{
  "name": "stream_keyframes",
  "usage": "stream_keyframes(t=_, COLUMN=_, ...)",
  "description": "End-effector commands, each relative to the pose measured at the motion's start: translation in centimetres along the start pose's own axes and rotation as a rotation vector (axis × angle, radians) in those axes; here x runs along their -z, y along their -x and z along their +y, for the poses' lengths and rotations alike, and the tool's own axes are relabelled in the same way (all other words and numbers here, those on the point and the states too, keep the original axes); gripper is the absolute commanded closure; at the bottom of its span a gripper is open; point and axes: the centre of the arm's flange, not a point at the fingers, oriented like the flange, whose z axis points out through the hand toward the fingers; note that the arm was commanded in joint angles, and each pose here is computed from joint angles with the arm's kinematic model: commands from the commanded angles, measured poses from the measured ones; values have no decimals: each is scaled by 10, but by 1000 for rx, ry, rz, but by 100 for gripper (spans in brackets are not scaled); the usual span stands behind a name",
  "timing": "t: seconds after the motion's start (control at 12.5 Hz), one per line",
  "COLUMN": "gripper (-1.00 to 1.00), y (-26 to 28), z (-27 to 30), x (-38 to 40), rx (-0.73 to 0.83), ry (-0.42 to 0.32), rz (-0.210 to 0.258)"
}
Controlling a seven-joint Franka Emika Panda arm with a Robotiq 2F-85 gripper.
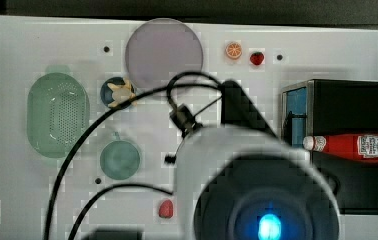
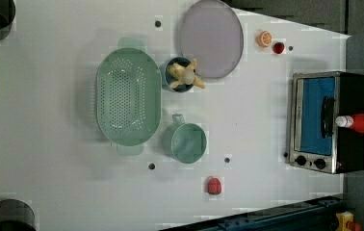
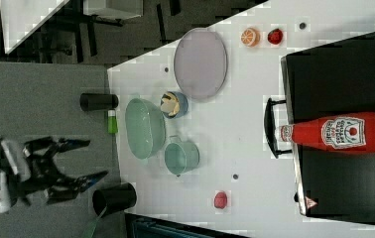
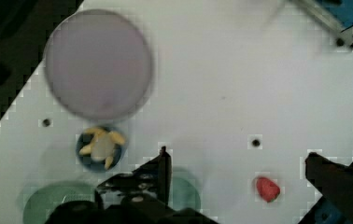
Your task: Pick Ketchup from oven and place it on table.
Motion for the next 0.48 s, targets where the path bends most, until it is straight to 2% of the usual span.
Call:
stream_keyframes(t=0.08, gripper=-100, y=-86, z=59, x=-43, rx=-228, ry=32, rz=-80)
stream_keyframes(t=0.32, gripper=-100, y=-149, z=109, x=-72, rx=-382, ry=31, rz=-87)
stream_keyframes(t=0.48, gripper=-100, y=-192, z=146, x=-97, rx=-489, ry=31, rz=-69)
